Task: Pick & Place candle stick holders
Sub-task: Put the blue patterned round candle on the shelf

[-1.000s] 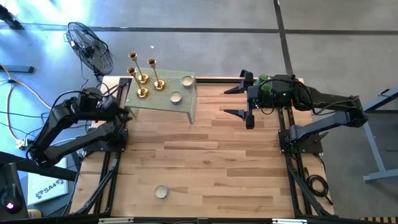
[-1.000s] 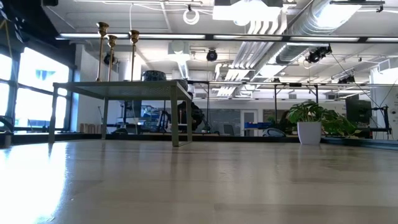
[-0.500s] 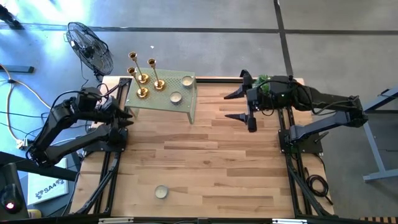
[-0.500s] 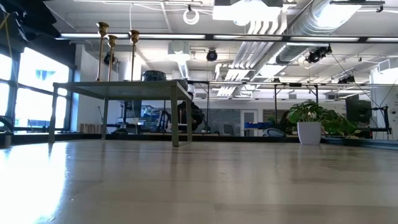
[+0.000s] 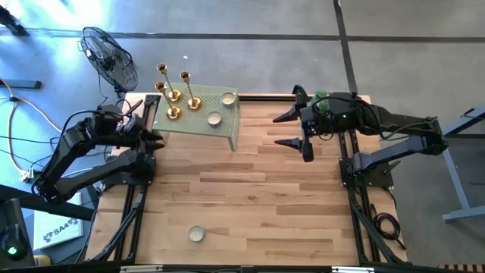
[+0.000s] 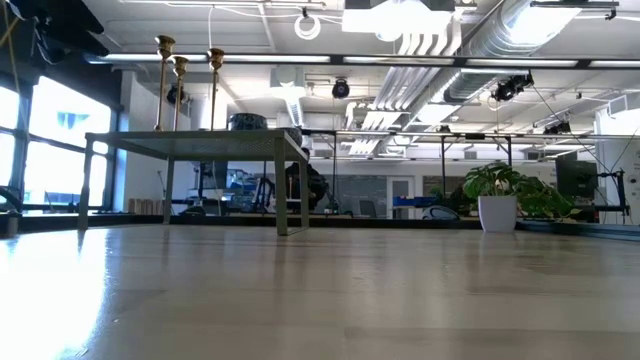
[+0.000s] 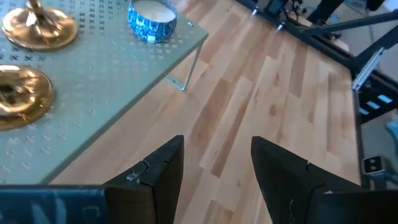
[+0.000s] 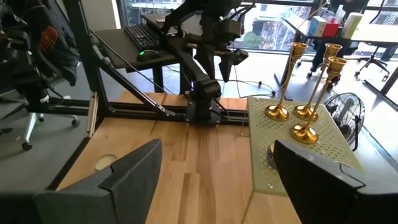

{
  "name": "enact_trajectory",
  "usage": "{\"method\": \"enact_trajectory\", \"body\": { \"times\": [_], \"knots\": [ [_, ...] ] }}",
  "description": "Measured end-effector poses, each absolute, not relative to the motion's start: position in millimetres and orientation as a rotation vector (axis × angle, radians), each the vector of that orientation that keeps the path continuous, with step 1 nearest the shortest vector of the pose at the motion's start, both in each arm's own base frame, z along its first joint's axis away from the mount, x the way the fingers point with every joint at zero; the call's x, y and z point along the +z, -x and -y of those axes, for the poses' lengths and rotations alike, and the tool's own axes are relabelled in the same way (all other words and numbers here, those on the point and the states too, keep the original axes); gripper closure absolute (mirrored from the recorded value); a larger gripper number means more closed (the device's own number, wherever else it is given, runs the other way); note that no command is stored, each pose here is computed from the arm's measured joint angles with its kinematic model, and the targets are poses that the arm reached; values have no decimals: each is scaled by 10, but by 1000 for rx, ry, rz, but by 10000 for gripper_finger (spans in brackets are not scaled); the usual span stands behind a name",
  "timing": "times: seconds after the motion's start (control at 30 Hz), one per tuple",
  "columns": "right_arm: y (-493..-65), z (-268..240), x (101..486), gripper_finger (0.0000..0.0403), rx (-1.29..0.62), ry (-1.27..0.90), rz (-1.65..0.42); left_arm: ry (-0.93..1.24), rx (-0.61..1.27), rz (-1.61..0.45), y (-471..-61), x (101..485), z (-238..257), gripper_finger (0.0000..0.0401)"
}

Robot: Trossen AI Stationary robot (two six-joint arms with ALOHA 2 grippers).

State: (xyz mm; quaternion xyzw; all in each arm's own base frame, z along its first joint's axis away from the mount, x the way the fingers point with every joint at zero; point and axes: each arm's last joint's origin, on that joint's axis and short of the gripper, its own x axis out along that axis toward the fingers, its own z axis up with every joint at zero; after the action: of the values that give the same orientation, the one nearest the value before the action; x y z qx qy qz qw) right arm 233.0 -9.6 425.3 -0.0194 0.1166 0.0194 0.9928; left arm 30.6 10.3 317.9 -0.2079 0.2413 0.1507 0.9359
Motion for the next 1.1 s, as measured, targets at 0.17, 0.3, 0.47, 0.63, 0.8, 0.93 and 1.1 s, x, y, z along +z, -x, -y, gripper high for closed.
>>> {"method": "enact_trajectory", "body": {
  "times": [0.17, 0.3, 0.47, 0.63, 0.8, 0.93, 1.1],
  "knots": [
    [-2330, 96, 4253, 100, 36, 27, -234, 377, 413, -513, -292, 3167, -131, 217],
    [-2330, 97, 4253, 100, 36, 25, -234, 352, 491, -515, -284, 3170, -153, 217],
    [-2330, 97, 4253, 100, 34, 25, -234, 348, 498, -511, -285, 3173, -156, 217],
    [-2332, 105, 4261, 100, 5, 30, -227, 328, 477, -519, -285, 3171, -152, 217],
    [-2337, 113, 4285, 100, -21, 43, -201, 326, 498, -530, -279, 3163, -154, 207],
    [-2339, 114, 4295, 100, -20, 61, -191, 333, 500, -546, -271, 3149, -149, 164],
    [-2339, 116, 4295, 100, -19, 76, -191, 344, 454, -542, -277, 3150, -137, 94]
  ]
}}
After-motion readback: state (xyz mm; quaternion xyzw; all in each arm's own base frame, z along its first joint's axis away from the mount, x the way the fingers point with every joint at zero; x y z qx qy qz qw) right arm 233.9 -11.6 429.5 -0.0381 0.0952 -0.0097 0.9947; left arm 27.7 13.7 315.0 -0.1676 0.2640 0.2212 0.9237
